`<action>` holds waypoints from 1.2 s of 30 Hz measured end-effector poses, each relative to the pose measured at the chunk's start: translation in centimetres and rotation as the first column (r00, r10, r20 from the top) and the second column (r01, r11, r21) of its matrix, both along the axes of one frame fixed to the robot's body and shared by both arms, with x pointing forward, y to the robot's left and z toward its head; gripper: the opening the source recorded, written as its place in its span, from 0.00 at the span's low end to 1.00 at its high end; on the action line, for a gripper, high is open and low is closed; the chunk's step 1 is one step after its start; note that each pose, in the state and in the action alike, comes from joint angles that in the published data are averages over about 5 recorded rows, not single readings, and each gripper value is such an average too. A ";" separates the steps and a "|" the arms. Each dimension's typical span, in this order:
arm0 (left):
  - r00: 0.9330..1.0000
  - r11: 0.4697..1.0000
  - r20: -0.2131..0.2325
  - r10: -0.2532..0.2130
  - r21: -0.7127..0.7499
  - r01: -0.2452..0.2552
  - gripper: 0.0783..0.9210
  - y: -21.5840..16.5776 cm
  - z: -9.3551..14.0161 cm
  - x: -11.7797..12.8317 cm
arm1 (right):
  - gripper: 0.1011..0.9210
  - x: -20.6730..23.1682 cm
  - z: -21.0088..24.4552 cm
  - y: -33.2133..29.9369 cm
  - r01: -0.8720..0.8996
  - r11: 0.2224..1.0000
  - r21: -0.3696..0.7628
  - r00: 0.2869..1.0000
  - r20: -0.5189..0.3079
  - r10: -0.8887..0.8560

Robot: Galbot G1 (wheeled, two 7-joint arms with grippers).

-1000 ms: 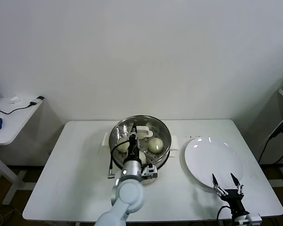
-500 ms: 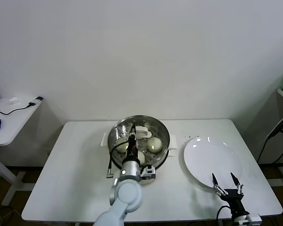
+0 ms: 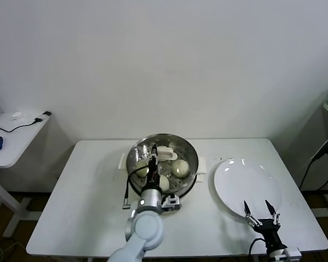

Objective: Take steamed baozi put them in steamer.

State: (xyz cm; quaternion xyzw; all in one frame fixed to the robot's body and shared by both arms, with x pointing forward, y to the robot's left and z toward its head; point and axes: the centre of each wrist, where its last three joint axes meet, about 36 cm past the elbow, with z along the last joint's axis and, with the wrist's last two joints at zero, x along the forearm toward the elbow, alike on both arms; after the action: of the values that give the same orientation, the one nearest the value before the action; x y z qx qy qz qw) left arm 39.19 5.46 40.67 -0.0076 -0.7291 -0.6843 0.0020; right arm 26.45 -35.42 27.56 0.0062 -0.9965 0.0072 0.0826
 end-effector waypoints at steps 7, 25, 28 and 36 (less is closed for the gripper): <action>0.999 0.999 0.007 -0.032 -0.039 0.032 0.57 0.4 1.0 -0.9 | 0.88 0.1 0.1 0.0 -0.004 1.000 0.000 1.000 0.000 0.004; 0.970 0.852 0.101 -0.220 -0.465 0.241 0.88 6.5 4.4 -4.1 | 0.88 0.0 0.0 1.1 -0.015 0.999 0.028 0.999 0.031 0.014; 0.969 0.747 0.119 -0.217 -0.618 0.244 0.88 8.5 4.6 -4.4 | 0.88 0.0 0.1 1.3 -0.015 0.999 0.035 0.999 0.047 0.014; 0.992 0.450 0.087 -0.087 -0.886 0.117 0.88 15.6 2.4 -5.4 | 0.88 0.1 0.4 1.5 -0.018 0.999 0.048 0.996 0.092 0.013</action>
State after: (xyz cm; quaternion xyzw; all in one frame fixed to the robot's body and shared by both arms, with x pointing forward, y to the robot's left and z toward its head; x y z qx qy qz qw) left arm 33.78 21.10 43.04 -0.0412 -0.9769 -0.2027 -0.0538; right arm 26.59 -33.94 27.97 0.0155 -0.9991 -0.0164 0.0367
